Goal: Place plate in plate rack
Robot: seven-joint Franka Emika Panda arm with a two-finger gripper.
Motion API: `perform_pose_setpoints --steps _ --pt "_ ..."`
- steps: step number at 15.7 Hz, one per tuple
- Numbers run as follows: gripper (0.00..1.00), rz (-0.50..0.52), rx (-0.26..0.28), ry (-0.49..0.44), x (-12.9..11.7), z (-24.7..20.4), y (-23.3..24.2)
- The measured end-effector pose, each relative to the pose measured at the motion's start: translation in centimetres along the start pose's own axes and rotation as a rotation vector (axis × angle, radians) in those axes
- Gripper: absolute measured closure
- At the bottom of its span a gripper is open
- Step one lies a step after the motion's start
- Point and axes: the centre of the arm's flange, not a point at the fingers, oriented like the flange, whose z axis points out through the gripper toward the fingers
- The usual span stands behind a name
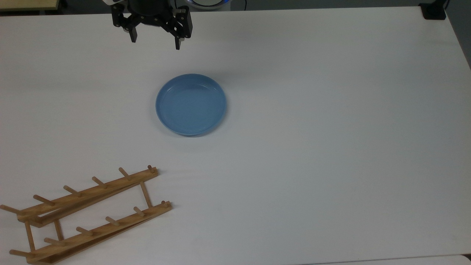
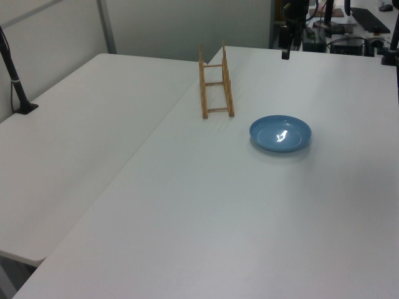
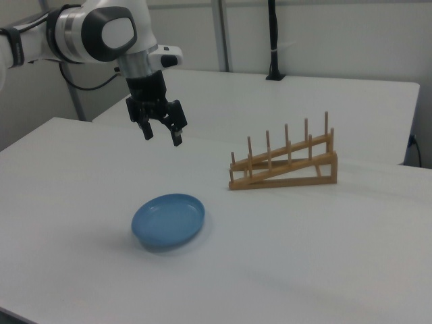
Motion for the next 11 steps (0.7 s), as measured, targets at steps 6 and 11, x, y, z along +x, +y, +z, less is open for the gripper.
perform_pose_setpoints --steps 6,11 --pt "0.0 -0.004 0.0 -0.011 0.2 0.6 -0.3" --pt "0.0 -0.013 -0.001 -0.026 0.5 1.5 -0.5"
